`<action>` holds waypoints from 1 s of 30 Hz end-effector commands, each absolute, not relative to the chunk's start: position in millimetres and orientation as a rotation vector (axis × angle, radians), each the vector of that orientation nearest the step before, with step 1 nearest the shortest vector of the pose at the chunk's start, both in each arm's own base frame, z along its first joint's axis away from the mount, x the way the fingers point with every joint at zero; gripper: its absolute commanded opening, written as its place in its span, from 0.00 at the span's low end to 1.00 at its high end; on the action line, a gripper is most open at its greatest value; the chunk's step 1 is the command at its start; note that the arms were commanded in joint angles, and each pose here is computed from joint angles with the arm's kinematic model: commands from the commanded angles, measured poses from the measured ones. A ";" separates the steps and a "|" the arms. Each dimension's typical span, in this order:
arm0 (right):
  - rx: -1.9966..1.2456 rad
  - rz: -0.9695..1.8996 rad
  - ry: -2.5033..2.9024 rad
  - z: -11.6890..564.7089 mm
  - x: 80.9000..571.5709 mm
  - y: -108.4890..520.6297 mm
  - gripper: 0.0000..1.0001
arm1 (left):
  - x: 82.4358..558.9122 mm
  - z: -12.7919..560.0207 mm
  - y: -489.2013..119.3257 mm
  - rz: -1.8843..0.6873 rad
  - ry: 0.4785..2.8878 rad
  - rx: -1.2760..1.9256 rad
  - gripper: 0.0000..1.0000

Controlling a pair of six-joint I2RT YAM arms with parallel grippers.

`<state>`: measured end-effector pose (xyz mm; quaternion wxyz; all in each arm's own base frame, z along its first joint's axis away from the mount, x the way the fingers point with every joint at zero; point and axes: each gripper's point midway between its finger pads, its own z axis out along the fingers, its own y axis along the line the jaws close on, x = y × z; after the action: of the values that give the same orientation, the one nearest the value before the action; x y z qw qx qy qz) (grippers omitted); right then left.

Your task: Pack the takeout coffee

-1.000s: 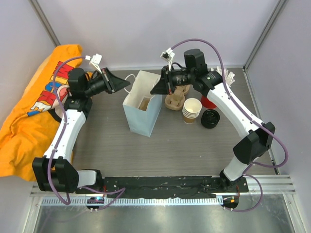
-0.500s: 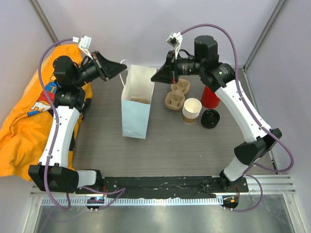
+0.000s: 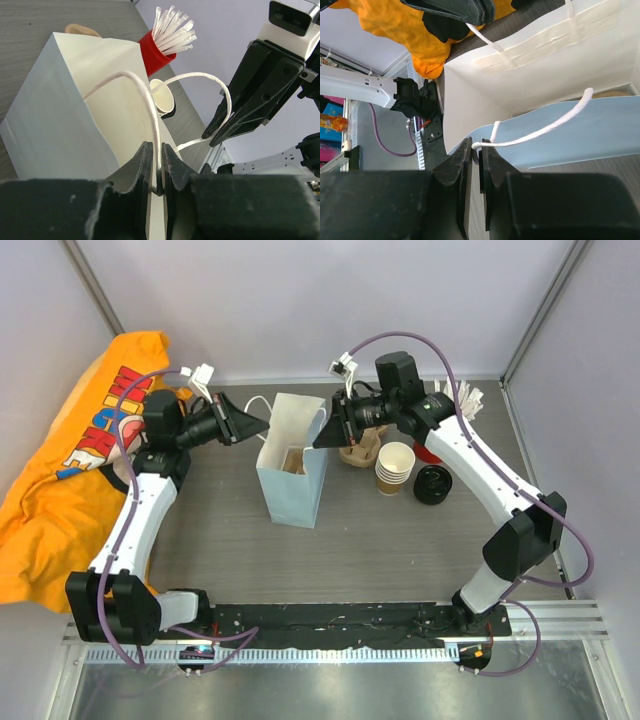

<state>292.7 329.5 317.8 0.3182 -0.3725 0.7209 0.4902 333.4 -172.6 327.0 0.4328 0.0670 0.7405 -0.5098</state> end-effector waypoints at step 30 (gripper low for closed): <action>-1.209 0.676 1.776 384.7 290.9 260.6 1.00 | 314.2 379.2 -168.9 -1.145 1.740 0.362 0.66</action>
<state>302.0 277.1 380.2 0.4235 -0.4610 0.7172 0.3062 330.6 -171.6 357.0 0.4608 0.0982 0.7282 -0.4978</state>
